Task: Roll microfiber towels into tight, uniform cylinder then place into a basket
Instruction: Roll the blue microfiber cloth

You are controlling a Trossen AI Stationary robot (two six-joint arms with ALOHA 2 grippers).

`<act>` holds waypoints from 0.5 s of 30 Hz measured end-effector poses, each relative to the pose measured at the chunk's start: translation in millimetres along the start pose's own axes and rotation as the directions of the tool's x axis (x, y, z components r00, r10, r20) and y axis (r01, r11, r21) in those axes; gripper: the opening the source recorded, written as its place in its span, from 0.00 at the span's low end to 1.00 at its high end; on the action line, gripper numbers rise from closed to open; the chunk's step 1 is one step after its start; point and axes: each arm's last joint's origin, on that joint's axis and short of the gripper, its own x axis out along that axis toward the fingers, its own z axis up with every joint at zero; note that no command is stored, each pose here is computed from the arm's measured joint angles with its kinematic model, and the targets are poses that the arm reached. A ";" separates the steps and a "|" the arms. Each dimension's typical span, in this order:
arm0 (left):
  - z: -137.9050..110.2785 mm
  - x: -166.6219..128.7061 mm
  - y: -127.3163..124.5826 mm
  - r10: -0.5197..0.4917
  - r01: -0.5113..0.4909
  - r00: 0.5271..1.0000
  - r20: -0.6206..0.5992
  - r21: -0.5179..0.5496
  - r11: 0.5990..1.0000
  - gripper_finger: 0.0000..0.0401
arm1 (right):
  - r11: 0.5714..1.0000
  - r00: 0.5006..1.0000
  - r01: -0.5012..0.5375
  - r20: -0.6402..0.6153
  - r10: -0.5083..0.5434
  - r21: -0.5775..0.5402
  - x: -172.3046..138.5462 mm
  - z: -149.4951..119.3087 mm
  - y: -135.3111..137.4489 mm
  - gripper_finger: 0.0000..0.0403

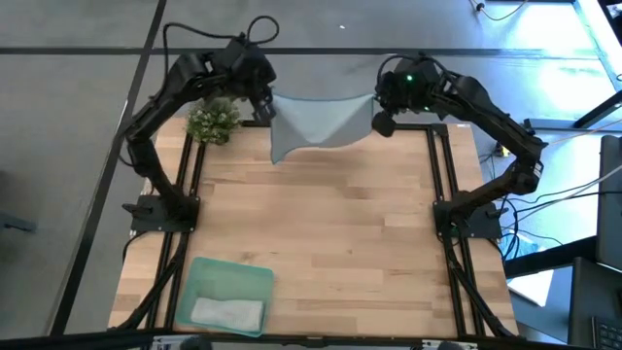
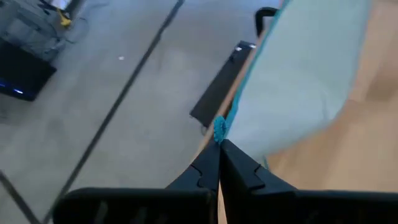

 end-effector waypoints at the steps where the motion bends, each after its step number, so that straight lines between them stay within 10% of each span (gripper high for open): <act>1: 2.2 5.1 2.5 0.009 -0.009 1.000 0.005 0.009 1.000 0.00 | 1.000 1.000 0.008 -0.006 -0.008 0.007 4.5 -2.0 -1.9 0.00; 15: -2.1 14.5 -43.5 -0.340 0.353 0.935 -0.102 0.147 0.924 0.00 | 0.992 0.939 -0.104 -0.320 0.122 0.071 0.3 -31.2 32.8 0.00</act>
